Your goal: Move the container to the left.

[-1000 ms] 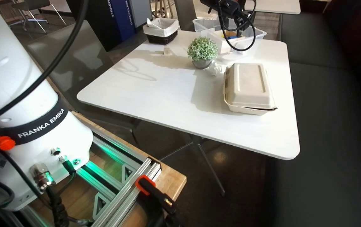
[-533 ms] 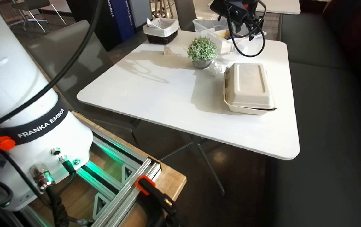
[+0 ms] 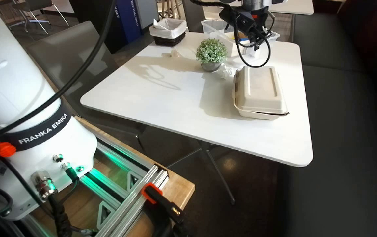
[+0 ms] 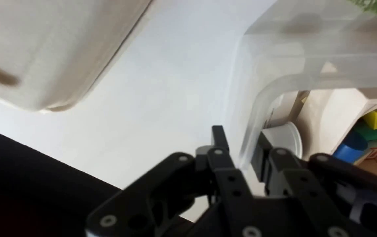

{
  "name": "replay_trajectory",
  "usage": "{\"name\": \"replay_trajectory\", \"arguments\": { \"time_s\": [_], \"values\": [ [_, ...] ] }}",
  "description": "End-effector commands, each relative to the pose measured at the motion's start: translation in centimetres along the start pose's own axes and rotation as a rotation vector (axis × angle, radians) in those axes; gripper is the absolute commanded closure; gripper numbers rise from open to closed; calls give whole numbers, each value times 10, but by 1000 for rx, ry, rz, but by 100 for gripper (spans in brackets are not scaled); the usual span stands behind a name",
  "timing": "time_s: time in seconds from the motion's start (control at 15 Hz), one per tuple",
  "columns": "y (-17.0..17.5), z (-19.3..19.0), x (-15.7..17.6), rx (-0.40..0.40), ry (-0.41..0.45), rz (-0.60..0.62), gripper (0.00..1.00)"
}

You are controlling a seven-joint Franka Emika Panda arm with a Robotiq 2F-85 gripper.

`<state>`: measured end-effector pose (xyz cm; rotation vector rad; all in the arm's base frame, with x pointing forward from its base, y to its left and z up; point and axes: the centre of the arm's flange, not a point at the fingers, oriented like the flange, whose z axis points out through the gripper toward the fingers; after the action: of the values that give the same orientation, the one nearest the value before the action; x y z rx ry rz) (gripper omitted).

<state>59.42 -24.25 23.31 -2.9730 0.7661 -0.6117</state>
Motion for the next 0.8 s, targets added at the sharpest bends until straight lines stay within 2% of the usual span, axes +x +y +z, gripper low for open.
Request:
{"name": "replay_trajectory", "arguments": {
  "time_s": [0.0,0.2,0.73],
  "values": [
    [-4,7,-8,-17,-41,46,100],
    [-7,-1,-15,-37,-68,69,98],
    [7,-22,-28,-159,-180,89,98]
  ]
}}
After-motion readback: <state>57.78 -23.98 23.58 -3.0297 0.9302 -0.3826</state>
